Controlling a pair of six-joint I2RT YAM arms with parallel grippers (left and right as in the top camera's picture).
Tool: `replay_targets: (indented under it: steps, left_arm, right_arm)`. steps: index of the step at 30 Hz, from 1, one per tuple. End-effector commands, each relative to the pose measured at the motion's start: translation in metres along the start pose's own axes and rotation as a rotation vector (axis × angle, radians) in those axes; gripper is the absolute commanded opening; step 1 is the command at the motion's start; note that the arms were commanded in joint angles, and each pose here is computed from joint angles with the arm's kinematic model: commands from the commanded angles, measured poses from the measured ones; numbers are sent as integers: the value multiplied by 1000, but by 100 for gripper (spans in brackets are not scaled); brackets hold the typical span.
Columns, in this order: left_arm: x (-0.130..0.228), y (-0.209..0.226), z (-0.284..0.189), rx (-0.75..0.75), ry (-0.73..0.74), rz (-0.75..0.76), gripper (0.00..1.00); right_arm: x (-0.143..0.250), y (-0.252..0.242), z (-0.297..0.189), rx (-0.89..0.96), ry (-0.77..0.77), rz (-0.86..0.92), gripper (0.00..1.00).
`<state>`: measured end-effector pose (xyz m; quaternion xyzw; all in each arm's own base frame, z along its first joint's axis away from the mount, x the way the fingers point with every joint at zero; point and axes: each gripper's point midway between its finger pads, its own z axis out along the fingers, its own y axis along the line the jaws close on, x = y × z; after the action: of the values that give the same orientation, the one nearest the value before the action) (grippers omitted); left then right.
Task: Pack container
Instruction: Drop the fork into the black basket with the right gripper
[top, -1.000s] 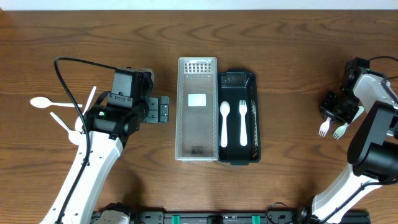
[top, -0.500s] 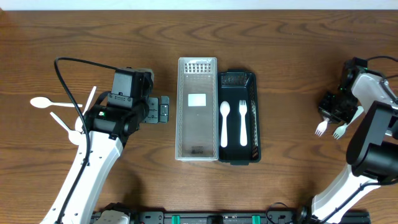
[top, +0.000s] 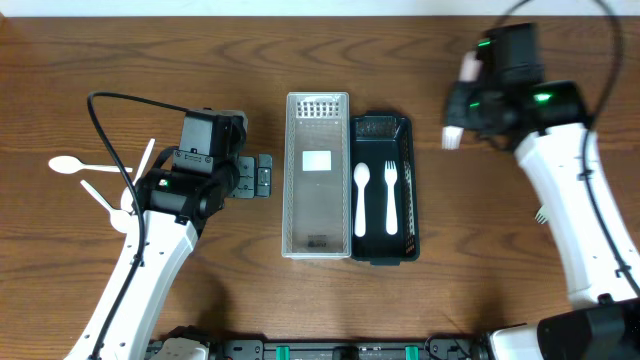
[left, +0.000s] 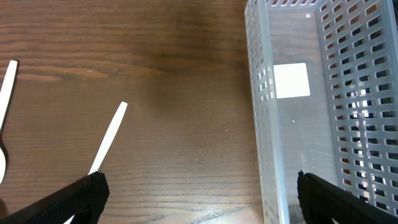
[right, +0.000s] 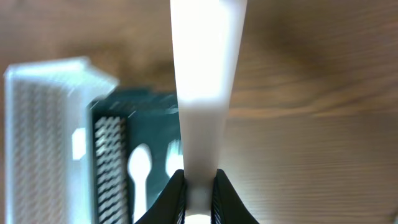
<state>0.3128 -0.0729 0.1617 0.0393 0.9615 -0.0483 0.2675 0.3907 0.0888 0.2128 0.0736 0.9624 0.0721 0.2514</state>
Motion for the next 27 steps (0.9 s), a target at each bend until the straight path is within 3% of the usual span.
replay_targets:
  steps: [1, 7, 14, 16, 19, 22, 27]
  left_arm:
    - [-6, 1, -5, -7, -18, -8, 99]
    - [-5, 1, -5, -7, -15, -8, 99]
    - [-5, 1, -5, -7, -15, -8, 99]
    - [-5, 1, -5, -7, -15, -8, 99]
    - [-5, 1, -5, -7, -15, -7, 99]
    - [-5, 1, -5, -7, -15, -7, 99]
    - [-5, 1, -5, -7, -15, -7, 99]
  right_arm:
    - [33, 31, 32, 5, 102, -62, 1]
    - [79, 60, 83, 55, 241, -153, 1]
    - [116, 56, 133, 119, 381, -190, 7]
    - [116, 57, 134, 117, 379, -189, 10]
    - [109, 61, 131, 102, 353, -188, 40]
    - [97, 67, 120, 78, 319, -191, 43]
    - [39, 68, 62, 31, 165, -148, 45]
